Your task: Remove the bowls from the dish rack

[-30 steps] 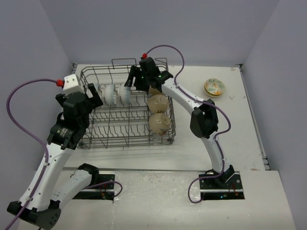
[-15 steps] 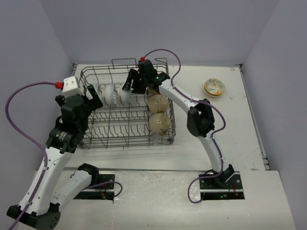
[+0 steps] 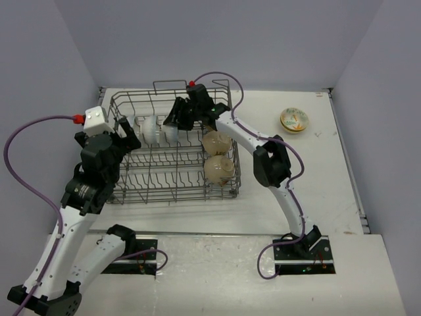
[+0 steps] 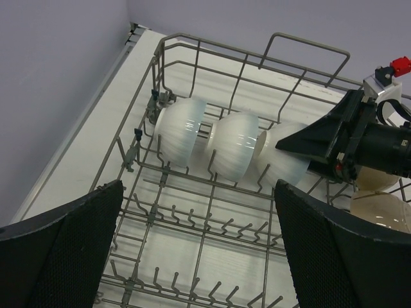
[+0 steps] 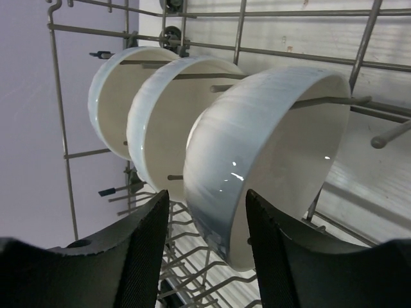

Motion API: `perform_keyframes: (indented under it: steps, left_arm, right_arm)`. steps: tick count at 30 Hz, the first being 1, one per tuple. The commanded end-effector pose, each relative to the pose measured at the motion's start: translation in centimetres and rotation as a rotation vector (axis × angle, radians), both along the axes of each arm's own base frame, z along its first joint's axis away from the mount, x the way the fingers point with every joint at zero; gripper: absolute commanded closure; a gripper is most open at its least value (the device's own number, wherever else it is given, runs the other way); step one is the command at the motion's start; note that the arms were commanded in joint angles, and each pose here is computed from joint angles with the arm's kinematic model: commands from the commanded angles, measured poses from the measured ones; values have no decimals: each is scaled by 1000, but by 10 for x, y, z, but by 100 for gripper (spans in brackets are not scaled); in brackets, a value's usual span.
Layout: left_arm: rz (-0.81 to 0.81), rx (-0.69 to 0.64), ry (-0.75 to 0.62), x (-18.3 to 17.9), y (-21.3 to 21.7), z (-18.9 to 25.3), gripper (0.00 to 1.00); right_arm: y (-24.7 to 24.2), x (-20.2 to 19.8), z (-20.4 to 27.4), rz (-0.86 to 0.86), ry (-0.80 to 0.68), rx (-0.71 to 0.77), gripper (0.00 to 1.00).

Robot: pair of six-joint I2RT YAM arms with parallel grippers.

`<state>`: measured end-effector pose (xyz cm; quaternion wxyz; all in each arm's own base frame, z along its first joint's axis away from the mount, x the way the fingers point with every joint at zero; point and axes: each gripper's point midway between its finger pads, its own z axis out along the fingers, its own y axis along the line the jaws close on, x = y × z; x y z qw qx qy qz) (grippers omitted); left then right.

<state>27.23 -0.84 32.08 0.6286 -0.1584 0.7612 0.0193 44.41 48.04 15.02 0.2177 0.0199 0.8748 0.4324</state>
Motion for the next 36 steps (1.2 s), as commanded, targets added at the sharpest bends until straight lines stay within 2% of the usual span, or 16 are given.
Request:
perform_keyframes:
  steps: [1,7,11,18,23,29,36]
  left_arm:
    - [-16,7,-37,1,-2,8,0]
    - [-18,10,-41,-1,-3,9,0]
    - [-20,11,-42,-1,-3,10,0]
    - [-20,10,-48,-2,-3,11,0]
    - [-22,12,-47,-2,-4,10,0]
    - [-22,13,-48,-2,-4,10,0]
    - [-21,14,-45,-1,-4,9,0]
  right_arm:
    - [14,1,26,32,-33,97,48]
    - [16,-2,25,50,-16,145,52]
    - [17,-1,24,51,-2,174,64]
    - [19,-3,28,64,0,221,73]
    - [20,-6,37,79,11,297,84]
    - [19,-5,58,72,-51,338,99]
    - [18,-4,94,77,-134,405,100]
